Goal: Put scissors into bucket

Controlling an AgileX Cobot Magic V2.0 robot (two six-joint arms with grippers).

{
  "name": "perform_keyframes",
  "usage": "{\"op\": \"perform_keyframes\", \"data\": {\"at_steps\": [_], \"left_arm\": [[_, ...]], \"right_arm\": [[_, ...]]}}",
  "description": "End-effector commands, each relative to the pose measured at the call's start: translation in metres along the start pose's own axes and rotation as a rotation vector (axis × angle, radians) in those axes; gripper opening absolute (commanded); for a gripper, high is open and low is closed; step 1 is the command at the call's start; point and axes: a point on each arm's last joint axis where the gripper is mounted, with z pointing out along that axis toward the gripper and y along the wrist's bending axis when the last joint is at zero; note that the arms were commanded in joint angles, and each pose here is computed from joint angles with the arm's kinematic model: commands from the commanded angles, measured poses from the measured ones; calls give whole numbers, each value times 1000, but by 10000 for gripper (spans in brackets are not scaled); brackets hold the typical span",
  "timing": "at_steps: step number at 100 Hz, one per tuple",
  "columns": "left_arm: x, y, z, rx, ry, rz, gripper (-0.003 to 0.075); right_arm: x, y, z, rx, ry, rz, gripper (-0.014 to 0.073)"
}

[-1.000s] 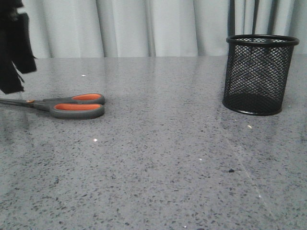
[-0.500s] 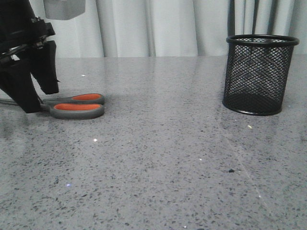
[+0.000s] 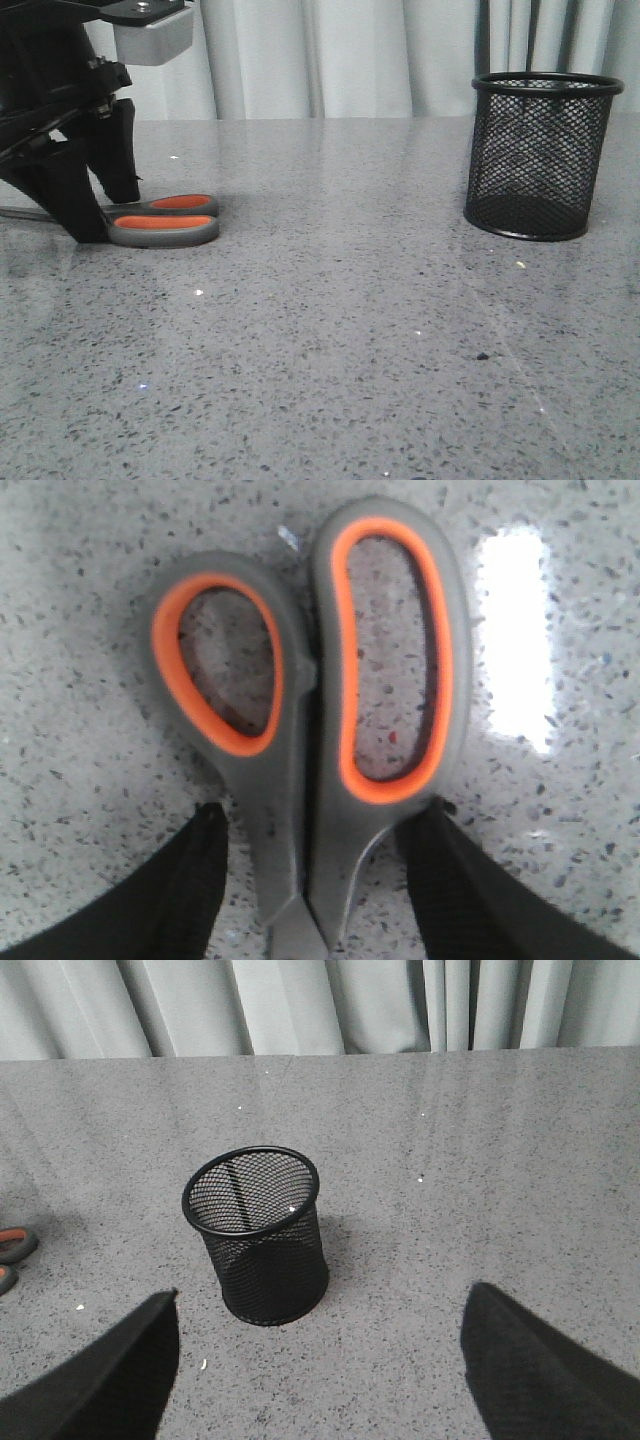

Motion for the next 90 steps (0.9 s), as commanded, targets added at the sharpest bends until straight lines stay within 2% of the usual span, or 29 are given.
{"op": "perform_keyframes", "data": {"at_steps": [1,30,50,60,76,90], "left_arm": [[-9,5,-21,-88,-44,5,369],[-6,3,-3,29,-26,-6,369],[-11,-3,-3,102,-83,-37,359],[-11,-7,-4,139,-81,-39,295],[-12,-10,-6,172,-90,-48,139],[-14,-12,-15,144,-100,-46,78]], "right_arm": [[-15,1,-2,-2,-81,-9,528],[-15,1,-2,-2,-85,-9,528],[-15,1,-2,-2,-81,-9,528],[-15,1,-2,-3,-81,-7,528],[-15,2,-2,-17,-81,11,528],[-15,3,-2,-25,-81,22,528]]}}
